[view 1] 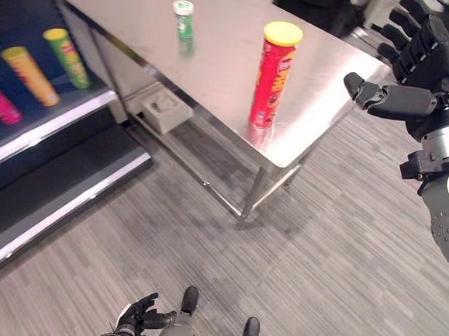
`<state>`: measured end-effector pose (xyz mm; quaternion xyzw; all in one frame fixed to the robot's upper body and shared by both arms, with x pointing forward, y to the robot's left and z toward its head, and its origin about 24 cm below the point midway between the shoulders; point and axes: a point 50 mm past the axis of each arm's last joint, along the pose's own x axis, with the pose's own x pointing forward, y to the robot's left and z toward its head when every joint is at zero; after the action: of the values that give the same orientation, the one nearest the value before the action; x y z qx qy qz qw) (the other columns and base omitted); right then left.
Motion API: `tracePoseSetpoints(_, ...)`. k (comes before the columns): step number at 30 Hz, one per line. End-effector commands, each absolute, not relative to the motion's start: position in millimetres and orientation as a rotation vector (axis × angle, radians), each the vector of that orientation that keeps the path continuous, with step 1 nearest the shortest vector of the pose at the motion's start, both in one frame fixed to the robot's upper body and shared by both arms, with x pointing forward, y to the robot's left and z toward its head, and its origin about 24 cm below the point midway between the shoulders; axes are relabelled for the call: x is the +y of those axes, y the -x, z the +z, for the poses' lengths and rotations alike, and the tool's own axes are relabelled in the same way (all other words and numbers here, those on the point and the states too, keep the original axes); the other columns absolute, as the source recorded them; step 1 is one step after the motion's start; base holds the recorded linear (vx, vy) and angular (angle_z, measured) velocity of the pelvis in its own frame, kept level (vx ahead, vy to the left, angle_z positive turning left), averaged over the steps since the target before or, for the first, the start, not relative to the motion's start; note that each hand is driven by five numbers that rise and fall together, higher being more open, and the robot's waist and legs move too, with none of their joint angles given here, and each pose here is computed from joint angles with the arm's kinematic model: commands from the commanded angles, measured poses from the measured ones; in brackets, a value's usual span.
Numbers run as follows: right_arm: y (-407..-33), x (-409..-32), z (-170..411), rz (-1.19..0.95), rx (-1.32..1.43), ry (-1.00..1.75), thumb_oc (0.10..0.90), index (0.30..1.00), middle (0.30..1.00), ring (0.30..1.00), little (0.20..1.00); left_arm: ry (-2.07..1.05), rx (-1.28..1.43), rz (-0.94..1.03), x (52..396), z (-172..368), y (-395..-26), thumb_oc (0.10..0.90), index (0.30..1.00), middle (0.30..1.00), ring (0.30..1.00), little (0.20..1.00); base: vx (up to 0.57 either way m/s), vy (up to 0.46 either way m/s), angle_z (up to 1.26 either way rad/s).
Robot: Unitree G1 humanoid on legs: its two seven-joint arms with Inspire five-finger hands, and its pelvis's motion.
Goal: Put the goods on the table back onto the shelves and tidy them up.
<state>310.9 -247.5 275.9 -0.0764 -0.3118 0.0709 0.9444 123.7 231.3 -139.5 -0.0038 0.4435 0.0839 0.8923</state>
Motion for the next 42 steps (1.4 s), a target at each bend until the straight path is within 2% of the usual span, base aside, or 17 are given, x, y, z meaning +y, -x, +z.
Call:
tracePoseSetpoints(1, -302, -235, 336, 0.191, -0.89, 0.118, 0.8, 0.9, 0.9, 0.9, 0.9, -0.083, 0.904, 0.181, 253, -134, -113, 0.8, 0.9, 0.9, 0.9, 0.9, 0.1, 0.179, -0.26)
tracePoseSetpoints(10, -304, -222, 348, 0.246, -0.926, 0.084, 0.8, 0.9, 0.9, 0.9, 0.9, -0.106, 0.884, 0.202, 265, -128, -117, 0.8, 0.9, 0.9, 0.9, 0.9, 0.03, 0.176, -0.18)
tracePoseSetpoints(17, -298, -217, 357, 0.281, -0.969, 0.034, 0.8, 0.9, 0.9, 0.9, 0.9, -0.091, 0.882, 0.233, 268, -128, -117, 0.8, 0.9, 0.9, 0.9, 0.9, 0.09, -0.094, -0.09)
tracePoseSetpoints(29, -306, -210, 350, 0.306, -0.84, 0.316, 0.8, 0.9, 0.9, 0.9, 0.9, -0.075, 0.957, 0.209, 255, -140, -97, 0.8, 0.9, 0.9, 0.9, 0.9, 0.06, -0.074, 0.13)
tracePoseSetpoints(42, -325, -204, 338, 0.316, -0.739, 0.366, 0.8, 0.9, 0.9, 0.9, 0.9, -0.085, 0.981, 0.202, 255, -142, -93, 0.8, 0.9, 0.9, 0.9, 0.9, 0.01, -0.003, 0.06)
